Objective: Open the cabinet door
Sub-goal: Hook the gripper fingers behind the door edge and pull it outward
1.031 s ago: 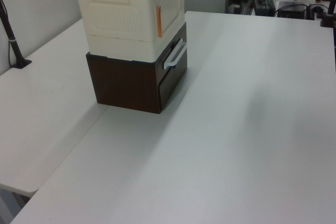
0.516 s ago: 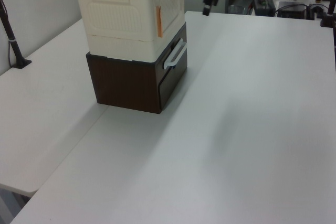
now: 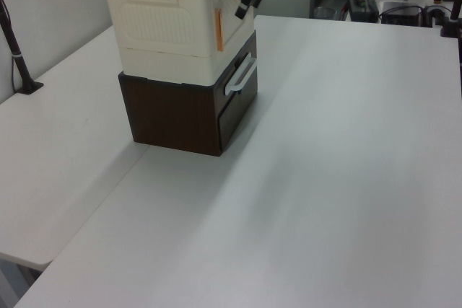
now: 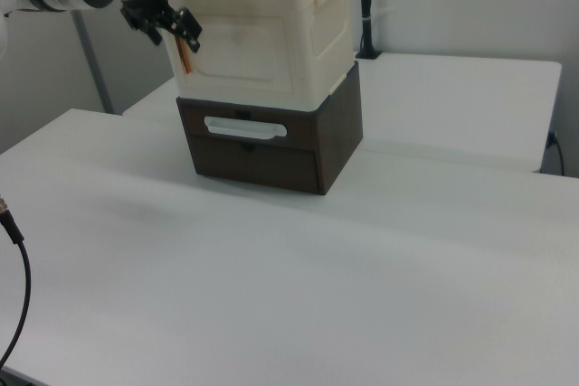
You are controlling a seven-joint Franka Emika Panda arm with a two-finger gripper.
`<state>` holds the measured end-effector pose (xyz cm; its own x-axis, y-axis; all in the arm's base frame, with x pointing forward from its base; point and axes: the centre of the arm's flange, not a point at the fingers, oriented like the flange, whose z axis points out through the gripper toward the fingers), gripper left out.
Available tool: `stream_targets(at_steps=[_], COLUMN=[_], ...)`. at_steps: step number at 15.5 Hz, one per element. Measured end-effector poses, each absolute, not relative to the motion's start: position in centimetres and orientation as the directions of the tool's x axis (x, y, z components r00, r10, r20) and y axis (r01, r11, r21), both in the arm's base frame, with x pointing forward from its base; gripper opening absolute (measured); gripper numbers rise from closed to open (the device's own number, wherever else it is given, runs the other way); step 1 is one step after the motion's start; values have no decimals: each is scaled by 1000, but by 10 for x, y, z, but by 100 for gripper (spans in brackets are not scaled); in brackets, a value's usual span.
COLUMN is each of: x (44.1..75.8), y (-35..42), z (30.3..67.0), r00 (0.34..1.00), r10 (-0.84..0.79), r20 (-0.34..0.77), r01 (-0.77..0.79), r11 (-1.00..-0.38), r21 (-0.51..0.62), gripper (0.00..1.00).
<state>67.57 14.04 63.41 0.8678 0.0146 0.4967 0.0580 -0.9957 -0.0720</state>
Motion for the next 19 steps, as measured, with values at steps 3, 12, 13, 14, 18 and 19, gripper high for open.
stream_targets(at_steps=[3,12,13,14,18,19], x=[680,691,691,691,692,692], y=[154,180,183,185,186,186], z=[639,617,616,615,612,611], r00=[826,786,782,781,783,783], r10=[29,143,149,153,155,155], r20=[562,602,604,606,602,602], r01=[81,130,136,139,141,141], r11=[-994,-989,-988,-988,-988,-988], r21=[-67,65,69,70,71,71], gripper=[100,88,78,76,55,54])
